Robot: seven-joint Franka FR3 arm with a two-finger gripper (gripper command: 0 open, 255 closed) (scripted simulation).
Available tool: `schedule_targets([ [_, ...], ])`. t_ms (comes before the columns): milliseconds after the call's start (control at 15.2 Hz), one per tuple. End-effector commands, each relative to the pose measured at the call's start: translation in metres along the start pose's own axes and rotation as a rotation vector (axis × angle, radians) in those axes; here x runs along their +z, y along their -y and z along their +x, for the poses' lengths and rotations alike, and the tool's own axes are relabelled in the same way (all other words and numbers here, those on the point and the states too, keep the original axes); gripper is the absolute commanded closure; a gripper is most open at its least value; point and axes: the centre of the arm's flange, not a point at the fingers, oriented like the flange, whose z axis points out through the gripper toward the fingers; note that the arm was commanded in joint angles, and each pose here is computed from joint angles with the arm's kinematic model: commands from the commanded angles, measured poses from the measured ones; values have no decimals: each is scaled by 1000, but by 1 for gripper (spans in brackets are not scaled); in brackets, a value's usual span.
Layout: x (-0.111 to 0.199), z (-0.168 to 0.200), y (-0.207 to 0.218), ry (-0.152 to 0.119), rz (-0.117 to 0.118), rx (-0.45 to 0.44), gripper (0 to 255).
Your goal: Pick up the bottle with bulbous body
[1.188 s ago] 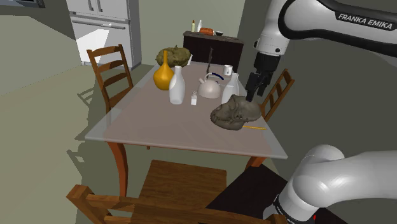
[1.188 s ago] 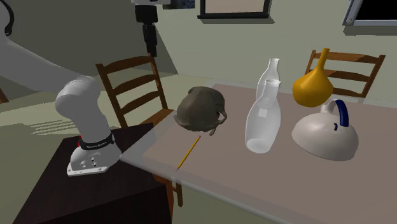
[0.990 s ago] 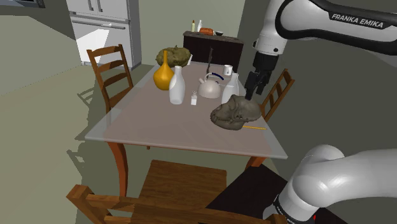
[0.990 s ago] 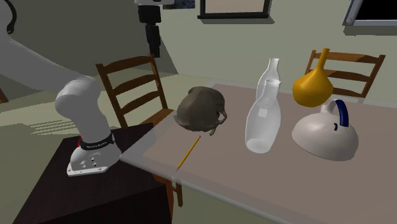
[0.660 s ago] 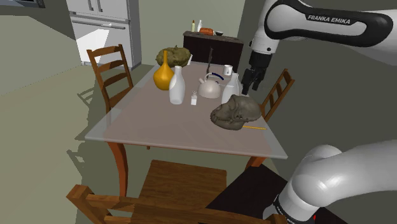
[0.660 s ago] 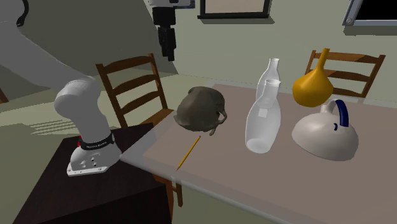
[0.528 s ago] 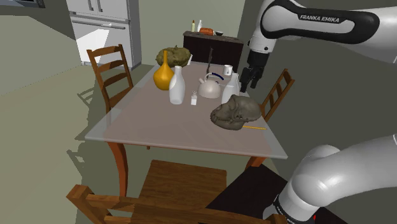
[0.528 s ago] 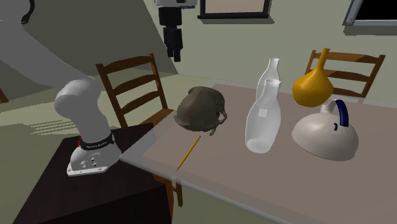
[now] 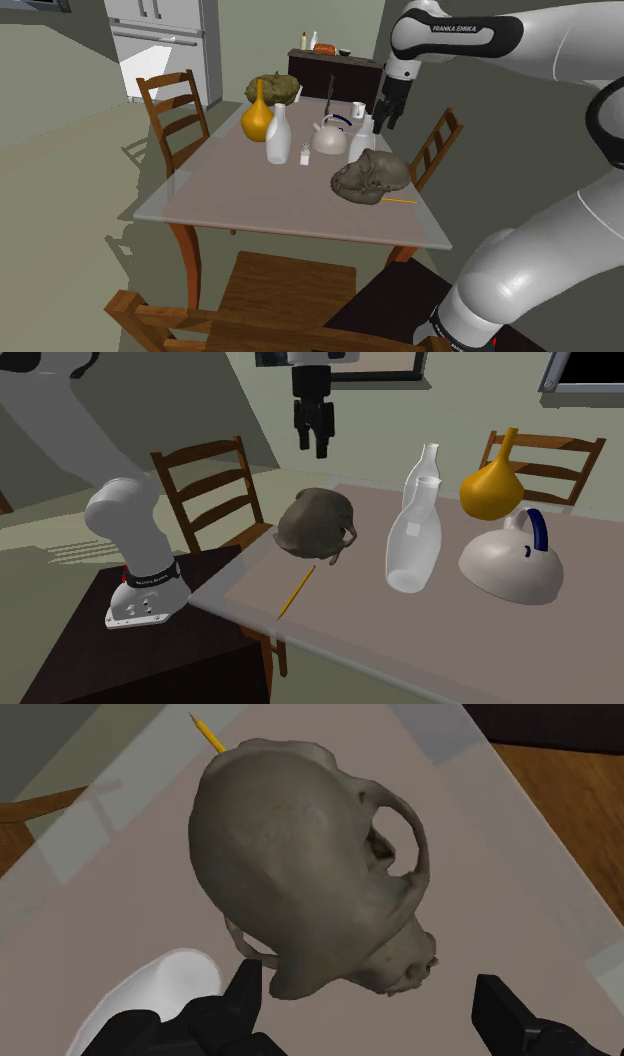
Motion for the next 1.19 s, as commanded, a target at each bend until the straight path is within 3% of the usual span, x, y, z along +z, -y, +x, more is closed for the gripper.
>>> schedule_targets([
  [0, 2, 16, -19, -3, -3, -2, 0],
  [1122, 17, 150, -186, -24, -14, -12, 0],
])
